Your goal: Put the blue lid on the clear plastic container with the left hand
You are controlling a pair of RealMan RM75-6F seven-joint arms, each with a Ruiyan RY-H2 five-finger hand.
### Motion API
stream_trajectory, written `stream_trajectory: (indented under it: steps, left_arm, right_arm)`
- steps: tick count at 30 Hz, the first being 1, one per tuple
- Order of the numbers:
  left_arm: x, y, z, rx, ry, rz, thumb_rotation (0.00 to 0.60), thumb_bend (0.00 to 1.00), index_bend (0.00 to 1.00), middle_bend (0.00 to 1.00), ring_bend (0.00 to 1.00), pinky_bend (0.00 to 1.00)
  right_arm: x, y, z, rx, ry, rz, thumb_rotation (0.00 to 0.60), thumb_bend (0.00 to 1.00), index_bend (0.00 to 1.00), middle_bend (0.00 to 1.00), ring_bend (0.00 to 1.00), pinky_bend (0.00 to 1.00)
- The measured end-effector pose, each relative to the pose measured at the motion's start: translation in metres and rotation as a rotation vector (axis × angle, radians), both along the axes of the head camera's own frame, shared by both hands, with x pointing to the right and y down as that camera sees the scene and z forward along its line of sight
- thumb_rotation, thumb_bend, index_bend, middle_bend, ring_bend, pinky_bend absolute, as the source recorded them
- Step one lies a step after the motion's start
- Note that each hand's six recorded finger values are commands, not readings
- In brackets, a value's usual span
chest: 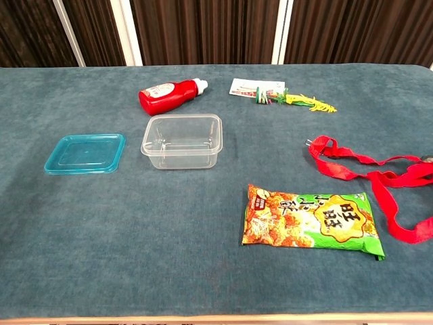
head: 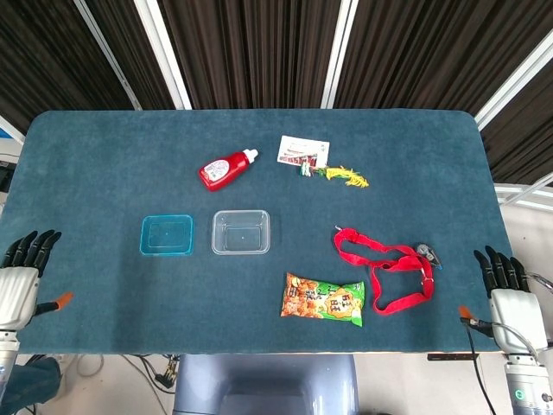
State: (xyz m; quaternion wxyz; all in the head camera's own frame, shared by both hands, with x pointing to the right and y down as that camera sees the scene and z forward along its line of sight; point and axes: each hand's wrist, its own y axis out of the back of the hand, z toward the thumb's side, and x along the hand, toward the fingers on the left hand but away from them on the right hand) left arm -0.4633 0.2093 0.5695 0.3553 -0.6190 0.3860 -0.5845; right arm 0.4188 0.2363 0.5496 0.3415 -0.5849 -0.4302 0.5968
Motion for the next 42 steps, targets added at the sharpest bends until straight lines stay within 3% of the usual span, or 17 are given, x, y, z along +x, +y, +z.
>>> stream_trajectory:
  steps: [9,15,19,25,30,42]
  left_arm:
    - [0.003,-0.024,0.027,-0.086,0.032,0.015,0.600,0.07,0.04,0.04,0.01,0.09]
    - [0.018,-0.049,0.051,-0.181,0.028,0.028,0.600,0.06,0.04,0.03,0.01,0.08]
    - [0.037,-0.073,0.069,-0.252,0.018,0.073,0.600,0.02,0.03,0.01,0.00,0.08]
    - [0.062,-0.099,0.090,-0.306,-0.036,0.149,0.600,0.01,0.03,0.02,0.00,0.08]
    - [0.076,-0.110,0.106,-0.375,-0.016,0.159,0.600,0.01,0.03,0.02,0.00,0.08]
    - [0.082,-0.127,0.132,-0.428,-0.028,0.127,0.600,0.01,0.01,0.04,0.00,0.06]
  right_arm:
    - [0.006,0.001,0.008,-0.033,-0.005,0.025,0.600,0.27,0.04,0.00,0.00,0.00]
    - [0.012,0.001,0.017,-0.065,-0.001,0.043,0.600,0.27,0.04,0.00,0.00,0.00]
    - [0.018,0.001,0.025,-0.084,0.010,0.058,0.600,0.27,0.04,0.00,0.00,0.00]
    - [0.024,0.000,0.032,-0.095,0.026,0.073,0.600,0.27,0.04,0.00,0.00,0.00]
    - [0.030,0.000,0.037,-0.105,0.042,0.089,0.600,0.27,0.04,0.00,0.00,0.00]
    - [0.041,-0.001,0.046,-0.118,0.077,0.120,0.600,0.27,0.04,0.00,0.00,0.00]
